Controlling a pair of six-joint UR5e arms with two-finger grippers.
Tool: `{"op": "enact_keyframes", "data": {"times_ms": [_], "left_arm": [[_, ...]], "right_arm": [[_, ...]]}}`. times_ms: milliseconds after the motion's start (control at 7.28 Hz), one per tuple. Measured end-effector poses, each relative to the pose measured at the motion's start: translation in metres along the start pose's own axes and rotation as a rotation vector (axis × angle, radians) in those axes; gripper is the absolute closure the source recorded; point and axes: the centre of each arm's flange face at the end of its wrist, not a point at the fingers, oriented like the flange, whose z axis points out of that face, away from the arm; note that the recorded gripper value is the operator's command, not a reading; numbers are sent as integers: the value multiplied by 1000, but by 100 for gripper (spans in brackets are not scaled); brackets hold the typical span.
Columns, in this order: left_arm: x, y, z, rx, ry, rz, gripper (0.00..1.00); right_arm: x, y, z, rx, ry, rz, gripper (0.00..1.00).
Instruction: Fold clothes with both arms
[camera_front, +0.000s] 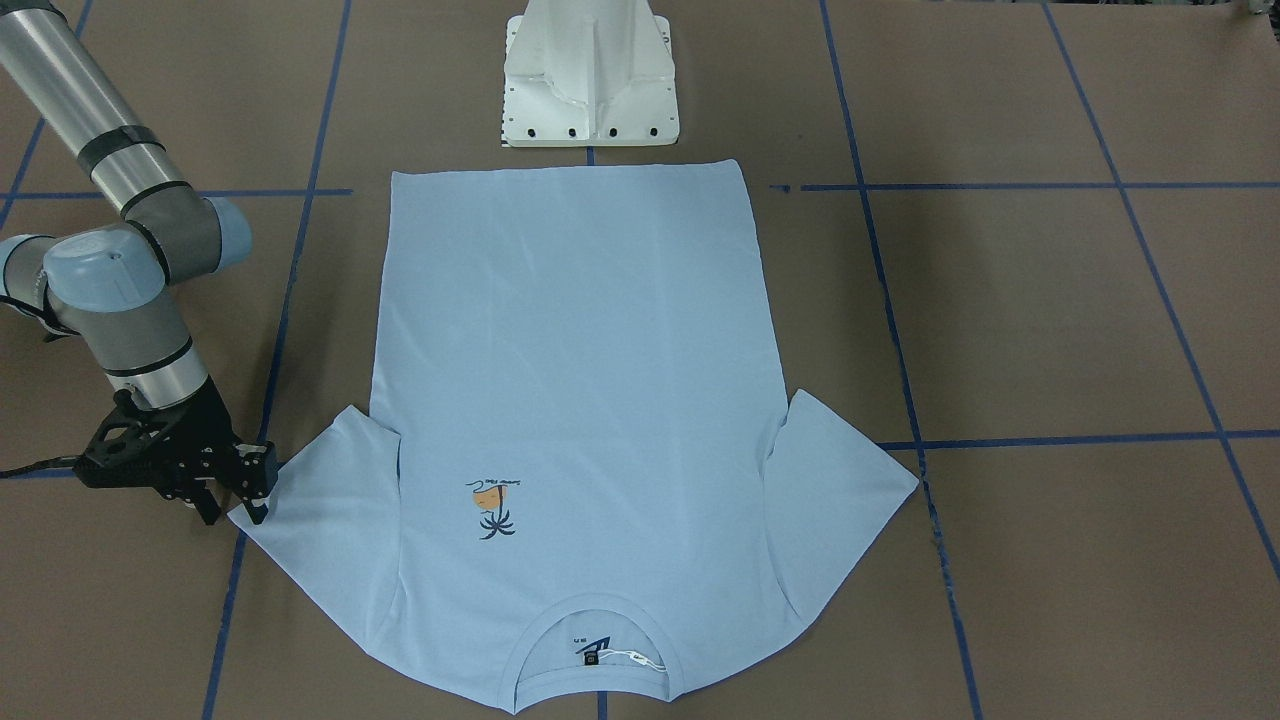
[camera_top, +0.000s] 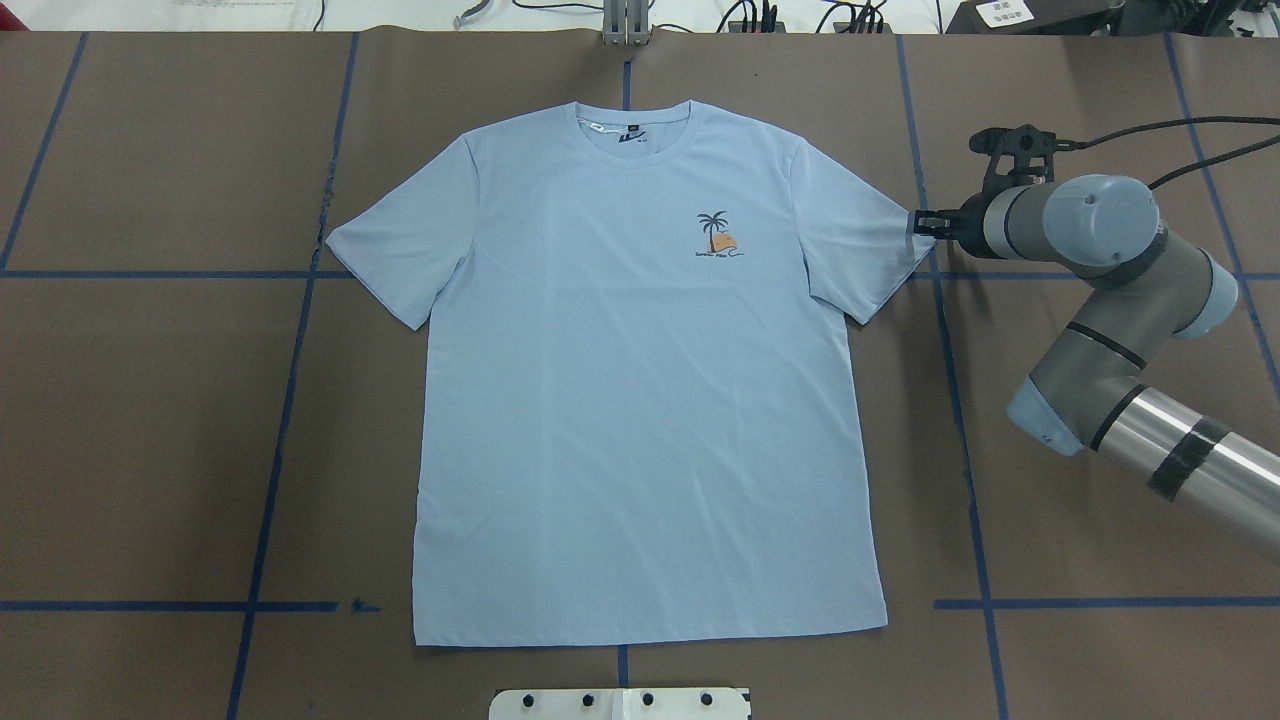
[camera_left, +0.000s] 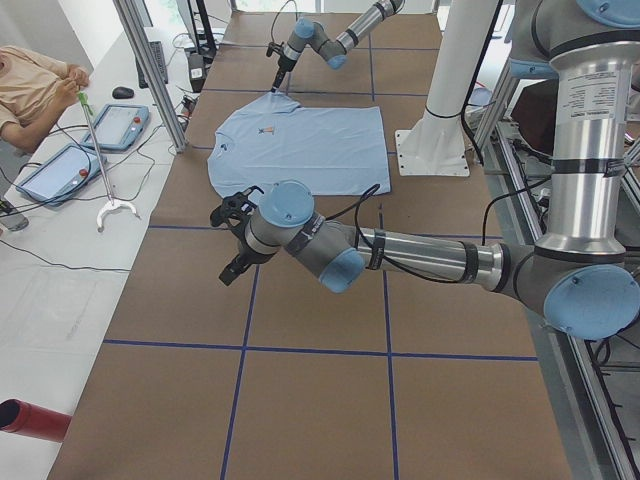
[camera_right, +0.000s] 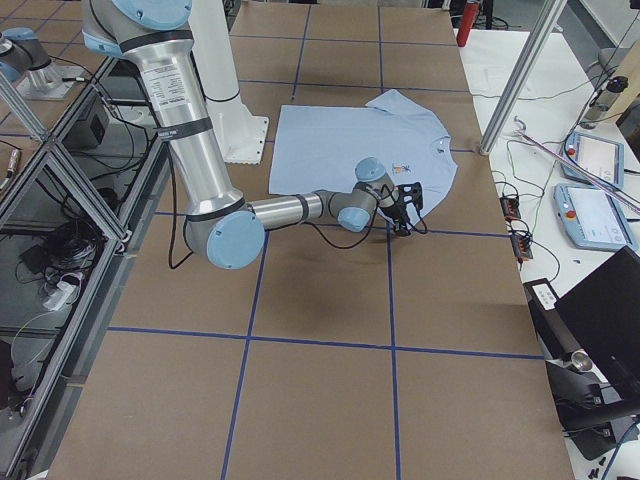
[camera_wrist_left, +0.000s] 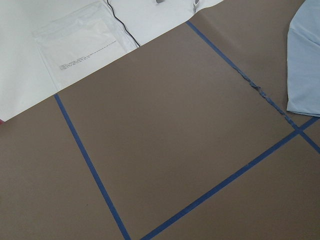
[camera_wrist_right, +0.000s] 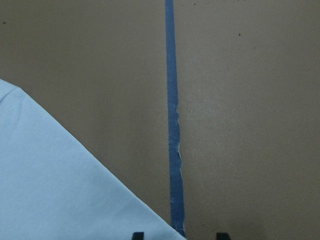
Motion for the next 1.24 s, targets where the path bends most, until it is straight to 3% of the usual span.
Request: {"op": "enact_keyframes", "data": {"times_ms": [824, 1236], "left_arm": [[0, -1, 0, 1, 0, 1, 0], [0, -1, 0, 0, 0, 1, 0]], "right_arm": [[-46, -19, -22, 30, -39, -1, 100], [-181, -28, -52, 82, 22, 48, 100]]}}
